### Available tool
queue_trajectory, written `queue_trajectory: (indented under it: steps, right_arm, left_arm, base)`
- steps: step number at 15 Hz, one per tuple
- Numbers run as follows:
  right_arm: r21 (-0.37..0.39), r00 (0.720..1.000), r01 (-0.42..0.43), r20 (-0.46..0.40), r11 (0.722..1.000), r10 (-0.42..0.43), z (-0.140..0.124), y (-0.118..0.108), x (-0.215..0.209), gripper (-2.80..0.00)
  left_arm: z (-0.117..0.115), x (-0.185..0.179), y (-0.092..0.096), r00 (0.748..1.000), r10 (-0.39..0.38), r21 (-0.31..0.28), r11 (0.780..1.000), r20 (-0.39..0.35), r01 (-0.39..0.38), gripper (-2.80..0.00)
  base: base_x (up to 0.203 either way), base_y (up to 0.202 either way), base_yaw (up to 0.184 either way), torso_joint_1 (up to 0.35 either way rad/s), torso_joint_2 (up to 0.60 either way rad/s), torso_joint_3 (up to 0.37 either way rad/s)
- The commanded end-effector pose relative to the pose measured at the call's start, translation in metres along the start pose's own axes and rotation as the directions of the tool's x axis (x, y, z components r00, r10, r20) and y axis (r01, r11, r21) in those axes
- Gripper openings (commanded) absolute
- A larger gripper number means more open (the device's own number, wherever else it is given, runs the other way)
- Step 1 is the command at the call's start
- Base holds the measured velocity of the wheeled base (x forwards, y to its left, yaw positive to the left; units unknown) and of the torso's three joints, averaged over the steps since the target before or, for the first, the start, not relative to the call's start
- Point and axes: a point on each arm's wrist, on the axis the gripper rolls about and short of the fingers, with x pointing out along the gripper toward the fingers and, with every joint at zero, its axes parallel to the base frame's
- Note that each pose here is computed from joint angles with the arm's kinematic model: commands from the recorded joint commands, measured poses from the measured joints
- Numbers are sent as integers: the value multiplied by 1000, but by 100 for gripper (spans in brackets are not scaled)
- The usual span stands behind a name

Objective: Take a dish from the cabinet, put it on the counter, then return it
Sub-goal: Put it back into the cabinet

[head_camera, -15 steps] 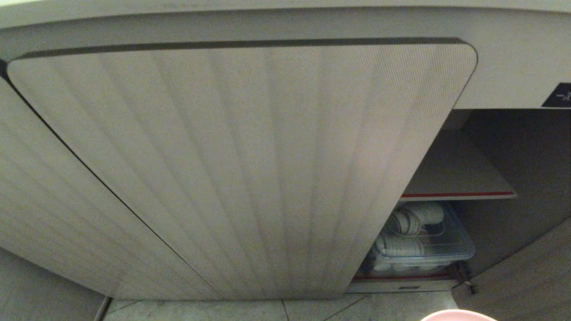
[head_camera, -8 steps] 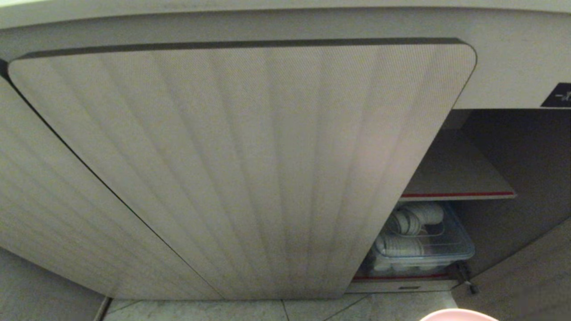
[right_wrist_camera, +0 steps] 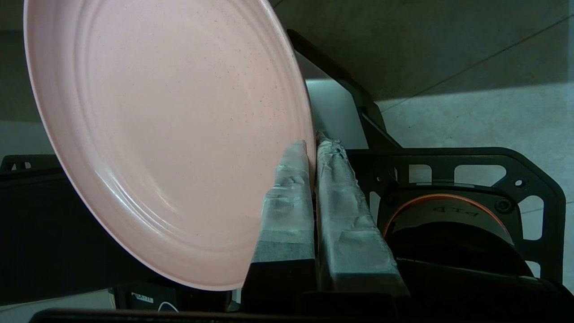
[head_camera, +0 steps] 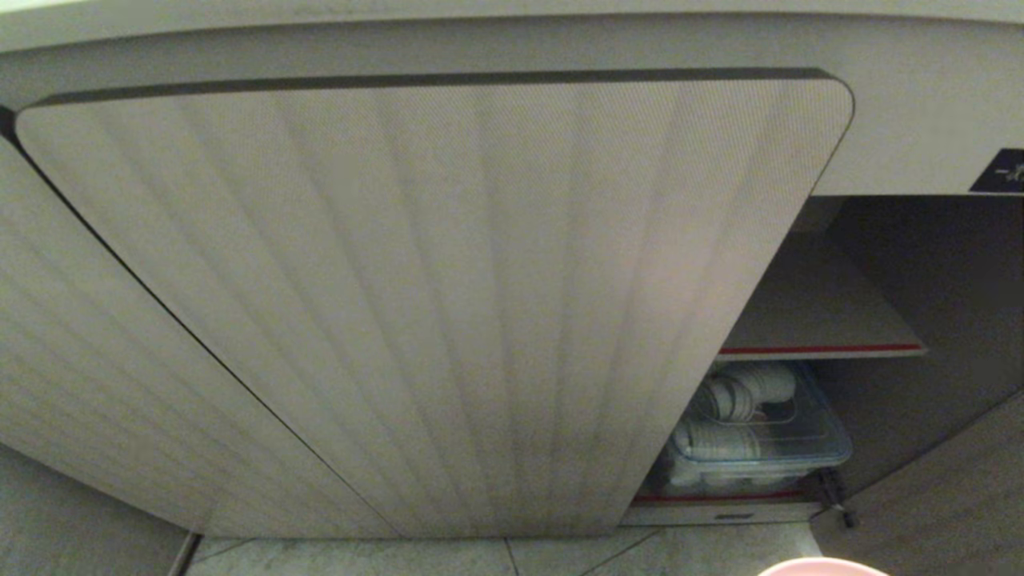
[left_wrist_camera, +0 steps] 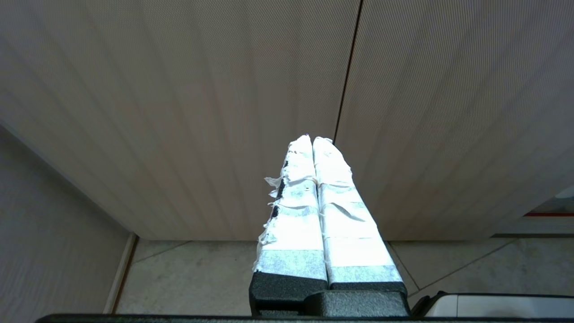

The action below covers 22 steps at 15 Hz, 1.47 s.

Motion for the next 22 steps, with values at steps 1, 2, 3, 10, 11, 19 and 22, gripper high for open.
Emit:
queue_trajectory:
  steps: [1, 2, 3, 10, 11, 19, 22]
  right_arm:
    - [1, 1000, -1, 2, 1000, 1, 1, 0, 0, -280]
    - [1, 1000, 1, 2, 1000, -1, 1, 0, 0, -280]
    - [4, 1000, 3, 5, 1000, -3, 1, 0, -1, -280]
    - [5, 1000, 6, 28, 1000, -6, 8, 1, 1, -280]
    - [11, 1000, 14, 23, 1000, -15, 9, 1, 2, -280]
    - [48, 999, 46, 9, 998, -46, 23, 4, 2, -280]
    - [65, 998, 56, -8, 996, -56, 29, 4, 4, -280]
  left_arm:
    - [0, 0, 0, 1000, 0, -1, 1000, 1, 0, -280]
    - [0, 0, 0, 1000, 0, -1, 1000, 1, 0, -280]
    - [0, 0, 0, 1000, 0, 0, 1000, 1, 0, -280]
    - [0, 0, 0, 1000, 0, -1, 1000, 1, 0, -280]
    - [0, 0, 0, 1000, 0, 0, 1000, 1, 0, -280]
    - [0, 0, 0, 1000, 0, 0, 1000, 1, 0, -280]
    - [0, 0, 0, 1000, 0, 0, 1000, 1, 0, -280]
  base:
    - [0, 0, 0, 0, 0, 0]
    - [0, 0, 0, 0, 0, 0]
    - [0, 0, 0, 0, 0, 0]
    - [0, 0, 0, 0, 0, 0]
    - [0, 0, 0, 0, 0, 0]
    - [0, 0, 0, 0, 0, 0]
    - [0, 0, 0, 0, 0, 0]
